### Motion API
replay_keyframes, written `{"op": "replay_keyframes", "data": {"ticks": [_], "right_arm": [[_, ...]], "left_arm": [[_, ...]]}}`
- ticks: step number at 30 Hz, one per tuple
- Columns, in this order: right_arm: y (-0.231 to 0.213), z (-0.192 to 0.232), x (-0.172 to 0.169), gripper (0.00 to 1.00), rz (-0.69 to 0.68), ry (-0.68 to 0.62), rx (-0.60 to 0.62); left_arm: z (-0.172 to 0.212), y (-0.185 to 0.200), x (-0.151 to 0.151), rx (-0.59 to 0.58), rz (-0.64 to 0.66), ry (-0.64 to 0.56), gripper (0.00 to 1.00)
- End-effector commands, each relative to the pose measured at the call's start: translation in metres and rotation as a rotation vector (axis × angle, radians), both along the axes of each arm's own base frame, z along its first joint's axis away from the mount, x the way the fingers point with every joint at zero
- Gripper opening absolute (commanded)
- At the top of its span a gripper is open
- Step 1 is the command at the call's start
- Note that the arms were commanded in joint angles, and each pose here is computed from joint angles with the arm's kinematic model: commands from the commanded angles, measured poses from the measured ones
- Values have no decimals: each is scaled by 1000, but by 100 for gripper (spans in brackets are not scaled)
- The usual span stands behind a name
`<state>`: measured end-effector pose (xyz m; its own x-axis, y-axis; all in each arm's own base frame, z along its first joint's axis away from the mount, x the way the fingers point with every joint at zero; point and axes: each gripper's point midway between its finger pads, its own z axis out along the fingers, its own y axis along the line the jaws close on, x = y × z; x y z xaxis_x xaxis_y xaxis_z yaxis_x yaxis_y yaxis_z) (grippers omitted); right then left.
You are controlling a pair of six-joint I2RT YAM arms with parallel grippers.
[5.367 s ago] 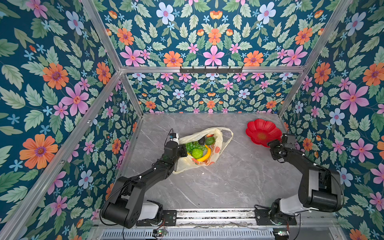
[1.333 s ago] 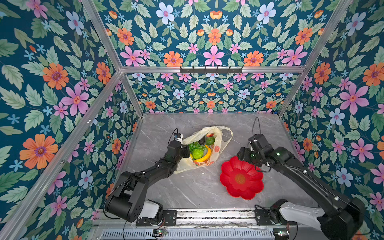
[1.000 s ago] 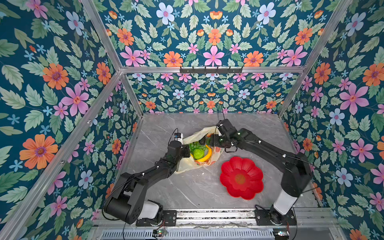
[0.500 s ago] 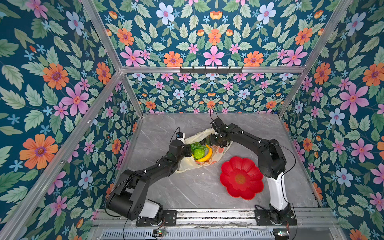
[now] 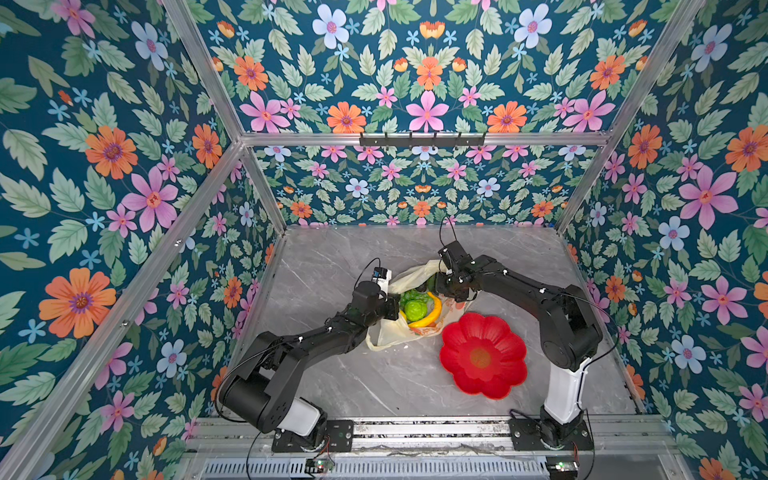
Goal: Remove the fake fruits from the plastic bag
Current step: 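Release the plate and reach the right gripper into the bag mouth, then grasp the dark green avocado in the bag with the right gripper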
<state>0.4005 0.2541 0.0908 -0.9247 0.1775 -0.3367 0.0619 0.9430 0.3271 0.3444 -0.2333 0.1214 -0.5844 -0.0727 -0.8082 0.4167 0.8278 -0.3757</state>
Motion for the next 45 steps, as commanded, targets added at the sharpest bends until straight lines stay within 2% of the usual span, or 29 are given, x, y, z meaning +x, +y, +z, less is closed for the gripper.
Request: {"op": "replay_keyframes", "data": {"ticks": [1,5,16,23,31,37,45], "right_arm": [[1,4,16,64,-70,-29,43],[-8,-1,26,63,-146,-28,58],[-11,-18,52,64,-305,8,194],[-1,-28,64,72,-315,34,240],[5,-44,67,73,-312,66,238],[4,-38,70,56,-290,36,229],[3,-24,66,48,-247,7,224]], "left_arm": [[14,8,6,2,47,-69,0],[16,16,7,12,88,-79,0],[13,13,8,20,75,-70,0],[13,13,8,29,74,-70,0],[12,13,8,32,71,-69,0],[13,13,8,41,73,-73,0],[12,14,8,45,76,-71,0]]}}
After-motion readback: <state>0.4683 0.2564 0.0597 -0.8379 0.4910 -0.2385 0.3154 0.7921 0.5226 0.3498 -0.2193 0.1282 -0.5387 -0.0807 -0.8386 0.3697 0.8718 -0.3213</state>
